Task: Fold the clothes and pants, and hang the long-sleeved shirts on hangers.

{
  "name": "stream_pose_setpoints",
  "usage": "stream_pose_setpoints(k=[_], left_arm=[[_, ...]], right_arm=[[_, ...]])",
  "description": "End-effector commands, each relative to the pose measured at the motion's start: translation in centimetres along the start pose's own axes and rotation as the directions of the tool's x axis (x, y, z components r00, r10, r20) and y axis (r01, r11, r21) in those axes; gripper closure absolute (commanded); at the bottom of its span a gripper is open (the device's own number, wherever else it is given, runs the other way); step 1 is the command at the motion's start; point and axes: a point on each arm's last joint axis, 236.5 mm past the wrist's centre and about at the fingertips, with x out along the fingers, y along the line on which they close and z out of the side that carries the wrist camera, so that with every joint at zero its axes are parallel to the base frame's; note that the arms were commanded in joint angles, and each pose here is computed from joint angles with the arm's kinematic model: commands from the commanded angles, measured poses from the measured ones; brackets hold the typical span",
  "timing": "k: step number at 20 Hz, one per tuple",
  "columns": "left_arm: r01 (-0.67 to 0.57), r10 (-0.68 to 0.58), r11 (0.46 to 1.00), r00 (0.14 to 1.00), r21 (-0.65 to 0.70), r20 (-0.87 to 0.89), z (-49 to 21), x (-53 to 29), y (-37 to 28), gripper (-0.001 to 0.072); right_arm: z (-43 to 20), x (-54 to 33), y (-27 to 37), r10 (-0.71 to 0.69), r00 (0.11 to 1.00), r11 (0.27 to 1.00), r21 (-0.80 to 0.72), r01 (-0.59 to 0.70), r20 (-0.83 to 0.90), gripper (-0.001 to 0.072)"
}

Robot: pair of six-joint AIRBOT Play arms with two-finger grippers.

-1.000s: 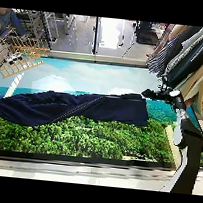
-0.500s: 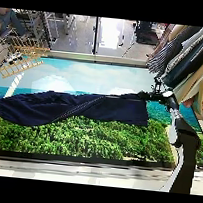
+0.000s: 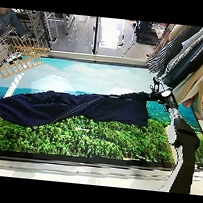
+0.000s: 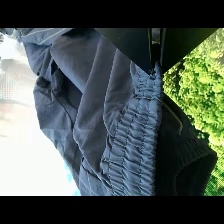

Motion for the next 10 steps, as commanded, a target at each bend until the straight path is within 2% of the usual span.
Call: stream_pose_setpoints(k=[1,4,6,7,8,10], left_arm=[[0.016,-0.016,1.000,1.000,0.006,-0.002,-0.2,-0.4,-0.7,0.0696],[0.094,-0.097,0.994,0.994,0.053,0.045,0.8,-3.1,-4.7,0.0695],[0.279,-0.291,0.955,0.948,0.103,0.130,2.5,-7.2,-10.7,0.0695],[0.400,-0.419,0.907,0.889,0.134,0.184,3.4,-10.0,-14.2,0.0695],[0.539,-0.566,0.824,0.787,0.174,0.245,4.3,-13.8,-18.1,0.0695],[0.770,-0.806,0.580,0.493,0.268,0.328,5.2,-22.8,-24.2,0.0695]], right_arm=[[2.8,-2.0,1.1,-0.017,0.997,0.999,-0.045,0.020,0.069,0.0704],[8.3,-9.6,4.6,-0.017,0.983,0.992,-0.120,0.039,0.181,0.0705],[11.4,-16.7,8.4,-0.007,0.968,0.979,-0.194,0.057,0.250,0.0706],[12.5,-20.6,10.4,-0.011,0.959,0.968,-0.237,0.081,0.282,0.0706],[13.3,-24.4,12.1,-0.022,0.948,0.957,-0.267,0.112,0.317,0.0706],[14.6,-33.2,15.6,-0.061,0.904,0.939,-0.283,0.196,0.424,0.0706]])
